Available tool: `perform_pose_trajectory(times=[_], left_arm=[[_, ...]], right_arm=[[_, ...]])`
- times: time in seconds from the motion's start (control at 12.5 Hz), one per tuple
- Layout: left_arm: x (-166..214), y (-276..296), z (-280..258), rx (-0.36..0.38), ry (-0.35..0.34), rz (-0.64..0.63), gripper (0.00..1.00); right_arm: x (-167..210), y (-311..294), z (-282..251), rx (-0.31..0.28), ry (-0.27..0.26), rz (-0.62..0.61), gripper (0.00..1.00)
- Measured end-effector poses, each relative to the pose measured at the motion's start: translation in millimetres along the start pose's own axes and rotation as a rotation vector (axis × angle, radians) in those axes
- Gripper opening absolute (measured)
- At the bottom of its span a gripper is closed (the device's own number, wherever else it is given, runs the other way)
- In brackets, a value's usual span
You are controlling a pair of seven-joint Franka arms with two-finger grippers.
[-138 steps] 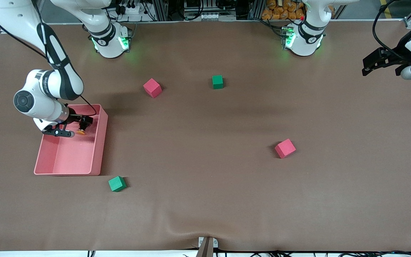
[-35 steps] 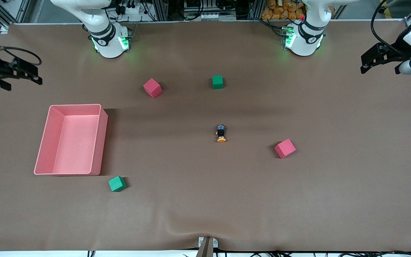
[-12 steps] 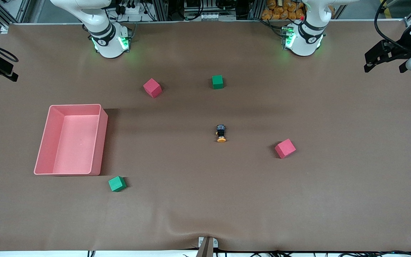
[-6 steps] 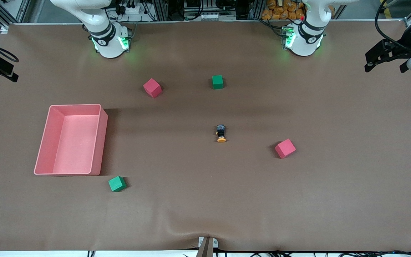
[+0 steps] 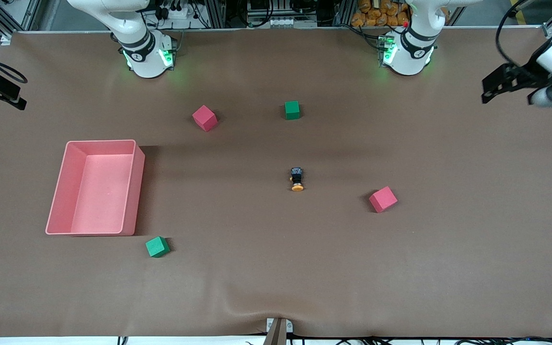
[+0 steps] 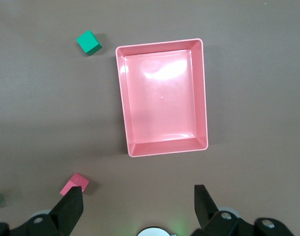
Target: Place and upright button with both arms
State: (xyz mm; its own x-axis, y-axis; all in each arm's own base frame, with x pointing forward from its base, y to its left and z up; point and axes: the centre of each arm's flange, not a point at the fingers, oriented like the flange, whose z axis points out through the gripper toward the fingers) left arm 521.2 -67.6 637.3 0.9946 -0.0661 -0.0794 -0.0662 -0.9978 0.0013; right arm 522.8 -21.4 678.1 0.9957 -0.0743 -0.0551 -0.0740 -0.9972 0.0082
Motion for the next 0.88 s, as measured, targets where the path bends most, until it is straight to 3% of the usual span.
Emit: perform_pose_trajectory(times=[0.24,0.56,0.88], left_arm=[[42,43,52,-0.061,-0.081,0.072,1.00],[86,156,158,-0.052,-0.161,0.118,1.00],[107,233,256,-0.052,-0.181,0.183,1.00]], right_arm=[[-2,-7,1,-0.002,-0.019,-0.012,1.00],[-1,1,0,0.000,-0.009,0.008,1.00],[2,7,-3,0.002,0.020,0.019,1.00]])
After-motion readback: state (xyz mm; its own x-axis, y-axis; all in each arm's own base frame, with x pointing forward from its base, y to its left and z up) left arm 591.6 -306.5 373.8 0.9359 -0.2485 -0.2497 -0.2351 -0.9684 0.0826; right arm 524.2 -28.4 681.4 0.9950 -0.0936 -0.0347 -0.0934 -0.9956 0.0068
